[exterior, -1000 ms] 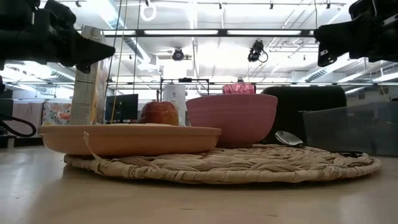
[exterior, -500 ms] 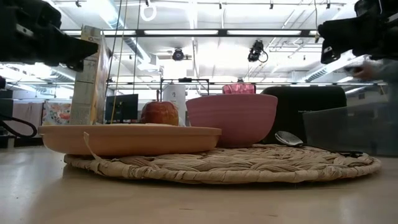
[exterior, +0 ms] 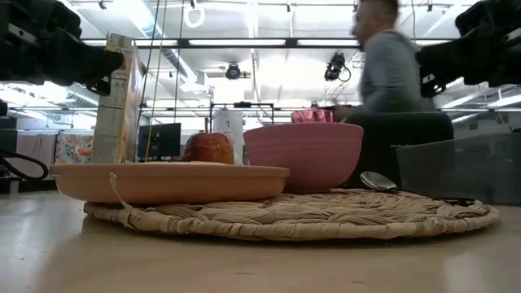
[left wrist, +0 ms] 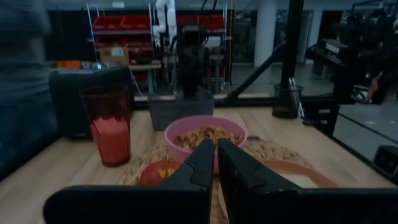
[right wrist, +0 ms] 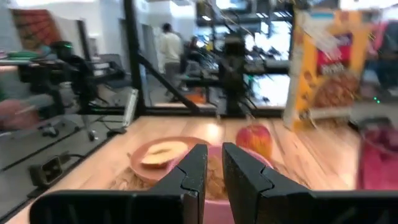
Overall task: Arrange a breakfast setting
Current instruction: Return to Home Position
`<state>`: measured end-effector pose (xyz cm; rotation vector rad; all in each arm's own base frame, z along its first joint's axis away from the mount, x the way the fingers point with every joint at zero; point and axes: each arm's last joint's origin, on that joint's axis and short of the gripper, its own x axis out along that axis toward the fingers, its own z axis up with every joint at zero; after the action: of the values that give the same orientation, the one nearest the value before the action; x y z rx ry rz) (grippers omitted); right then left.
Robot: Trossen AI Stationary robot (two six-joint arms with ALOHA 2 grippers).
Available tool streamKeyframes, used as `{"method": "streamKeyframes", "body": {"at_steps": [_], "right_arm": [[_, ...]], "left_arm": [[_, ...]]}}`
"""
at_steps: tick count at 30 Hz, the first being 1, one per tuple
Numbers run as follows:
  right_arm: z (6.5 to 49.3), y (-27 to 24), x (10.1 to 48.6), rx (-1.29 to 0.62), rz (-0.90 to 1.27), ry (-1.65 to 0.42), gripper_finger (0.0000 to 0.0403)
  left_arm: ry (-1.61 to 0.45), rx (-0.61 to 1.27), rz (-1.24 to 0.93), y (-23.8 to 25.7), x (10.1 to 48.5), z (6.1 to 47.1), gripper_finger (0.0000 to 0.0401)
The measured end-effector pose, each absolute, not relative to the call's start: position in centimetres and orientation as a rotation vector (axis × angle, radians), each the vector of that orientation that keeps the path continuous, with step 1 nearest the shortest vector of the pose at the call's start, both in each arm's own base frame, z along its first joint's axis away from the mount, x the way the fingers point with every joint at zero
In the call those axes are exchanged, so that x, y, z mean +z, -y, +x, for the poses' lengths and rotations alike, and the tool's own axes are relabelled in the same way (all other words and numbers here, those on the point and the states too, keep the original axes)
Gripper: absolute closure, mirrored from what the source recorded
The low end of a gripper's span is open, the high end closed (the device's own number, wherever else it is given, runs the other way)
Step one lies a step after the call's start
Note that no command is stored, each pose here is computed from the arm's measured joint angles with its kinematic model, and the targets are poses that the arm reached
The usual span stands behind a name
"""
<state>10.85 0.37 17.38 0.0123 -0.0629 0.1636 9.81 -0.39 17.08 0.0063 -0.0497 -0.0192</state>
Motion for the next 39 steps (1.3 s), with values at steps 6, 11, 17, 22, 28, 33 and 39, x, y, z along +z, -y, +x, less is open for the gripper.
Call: {"method": "streamKeyframes", "body": {"at_steps": [6,11,17,22,28,33,39], "right_arm": [[11.3,0.2,16.4,-0.029,0.050,-0.038,0.0343],[11.3,0.2,16.2,-0.035,0.067,-0.064,0.0343],[10.8,0.3,15.5,-0.080,0.177,-0.125,0.0343],[10.2,0.7,16.4,-0.202,0.145,-0.015,0.0343],[9.6,0.7,17.1,-0.227,0.098,0.072,0.0343],[9.7,0.5,17.0,-0.149,0.087,0.053,0.0343],[9.7,0.2,16.9,-0.057,0.049,0.042,0.0343]], "left_arm": [[0.061,-0.019,0.009,0.4,17.2,9.8,0.0371],[0.061,-0.019,0.009,0.4,17.2,9.8,0.0371],[0.065,-0.019,0.009,0.4,17.2,9.8,0.0371],[0.065,-0.019,0.009,0.4,17.2,9.8,0.0371],[0.065,-0.019,0.009,0.4,17.2,9.8,0.0371],[0.067,-0.019,0.009,0.4,17.2,9.8,0.0371],[0.067,-0.019,0.009,0.4,17.2,9.8,0.0371]]}}
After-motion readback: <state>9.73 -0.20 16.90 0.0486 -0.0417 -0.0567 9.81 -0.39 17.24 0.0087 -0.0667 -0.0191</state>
